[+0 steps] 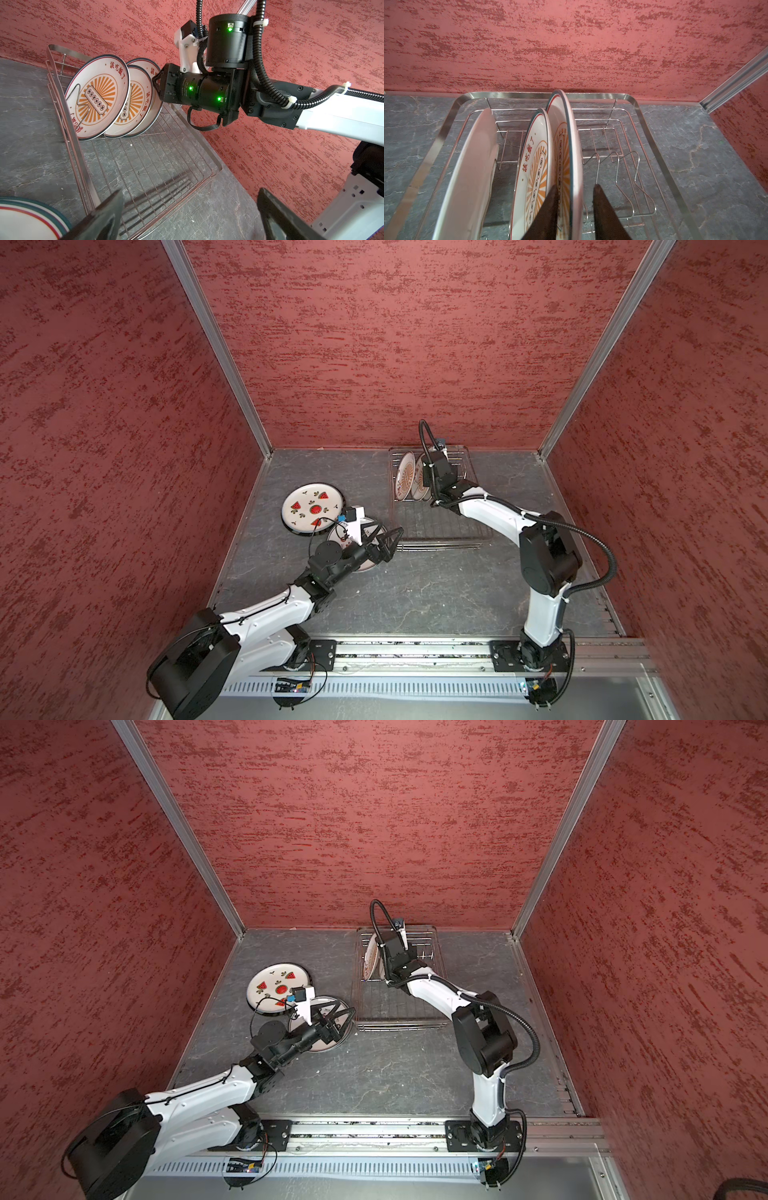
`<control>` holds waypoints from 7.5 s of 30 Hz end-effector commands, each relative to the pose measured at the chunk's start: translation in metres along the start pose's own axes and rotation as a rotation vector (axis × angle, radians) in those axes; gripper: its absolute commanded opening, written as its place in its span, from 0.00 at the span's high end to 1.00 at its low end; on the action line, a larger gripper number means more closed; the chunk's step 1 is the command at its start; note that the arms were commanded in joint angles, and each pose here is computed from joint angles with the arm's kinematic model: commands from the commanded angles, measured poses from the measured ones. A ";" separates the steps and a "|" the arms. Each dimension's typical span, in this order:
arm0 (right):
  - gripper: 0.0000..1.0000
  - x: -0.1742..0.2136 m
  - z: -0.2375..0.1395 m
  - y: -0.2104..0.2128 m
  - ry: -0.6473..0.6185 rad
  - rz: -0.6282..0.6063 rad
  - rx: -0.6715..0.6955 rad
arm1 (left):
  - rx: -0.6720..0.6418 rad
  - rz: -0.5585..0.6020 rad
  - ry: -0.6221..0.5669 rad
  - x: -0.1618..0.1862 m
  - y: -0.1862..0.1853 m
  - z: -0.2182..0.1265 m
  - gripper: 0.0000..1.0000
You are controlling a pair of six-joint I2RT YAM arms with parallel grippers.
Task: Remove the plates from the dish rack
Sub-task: 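Close the right gripper on the rim of the nearest sunburst plate, then lift the sunburst plate up out of the rack with the right gripper, then carry the sunburst plate toward the left gripper, which waits open near the stack, then close the left gripper on the plate rim while the right gripper releases, then lower the sunburst plate onto the stack with the left gripper while the right withdraws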
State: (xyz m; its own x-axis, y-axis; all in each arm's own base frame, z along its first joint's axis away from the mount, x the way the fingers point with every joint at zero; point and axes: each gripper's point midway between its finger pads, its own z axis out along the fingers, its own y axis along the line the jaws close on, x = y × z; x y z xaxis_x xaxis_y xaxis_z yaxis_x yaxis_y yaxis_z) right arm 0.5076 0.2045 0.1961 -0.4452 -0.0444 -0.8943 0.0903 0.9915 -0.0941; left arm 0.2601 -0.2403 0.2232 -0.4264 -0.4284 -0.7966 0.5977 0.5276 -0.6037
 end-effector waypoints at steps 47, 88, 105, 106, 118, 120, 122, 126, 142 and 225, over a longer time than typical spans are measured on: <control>1.00 -0.062 -0.034 0.004 -0.202 -0.102 0.247 | -0.064 0.032 -0.046 -0.011 0.007 -0.002 0.01; 1.00 -0.068 -0.156 -0.098 -0.386 0.266 -0.024 | -0.042 0.054 -0.042 -0.006 -0.011 0.005 0.01; 1.00 -0.008 -0.197 -0.121 -0.434 0.732 -0.747 | 0.039 0.077 -0.067 -0.007 -0.029 0.009 0.01; 1.00 -0.006 -0.203 -0.120 -0.442 0.754 -0.785 | 0.041 0.074 -0.069 -0.008 -0.029 0.009 0.01; 1.00 0.010 -0.247 -0.121 -0.606 0.856 -1.042 | 0.101 0.032 -0.127 -0.016 -0.039 0.002 0.00; 1.00 0.013 -0.253 -0.119 -0.630 0.845 -1.078 | 0.145 0.031 -0.131 -0.015 -0.046 0.001 0.01; 1.00 0.015 -0.256 -0.114 -0.635 0.825 -1.121 | 0.163 0.037 -0.141 -0.015 -0.051 0.001 0.01; 1.00 0.021 -0.249 -0.099 -0.602 0.786 -1.133 | 0.143 0.051 -0.126 -0.012 -0.052 0.006 0.01; 1.00 0.028 -0.273 -0.084 -0.696 0.657 -1.120 | 0.080 0.035 -0.094 -0.008 -0.047 0.008 0.28; 0.01 0.027 -0.237 0.029 -0.520 0.254 -0.996 | -0.366 -0.386 -0.372 -0.035 0.073 -0.079 1.00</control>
State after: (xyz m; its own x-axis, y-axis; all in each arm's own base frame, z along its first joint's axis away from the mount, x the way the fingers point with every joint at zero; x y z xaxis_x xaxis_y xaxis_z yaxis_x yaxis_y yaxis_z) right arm 0.2754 0.2572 0.2780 -0.0964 0.4103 -0.9068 -0.7654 0.5518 0.3310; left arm 0.2619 -0.1479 0.2030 -0.3101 -0.7759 -0.5494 0.2367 0.4967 -0.8351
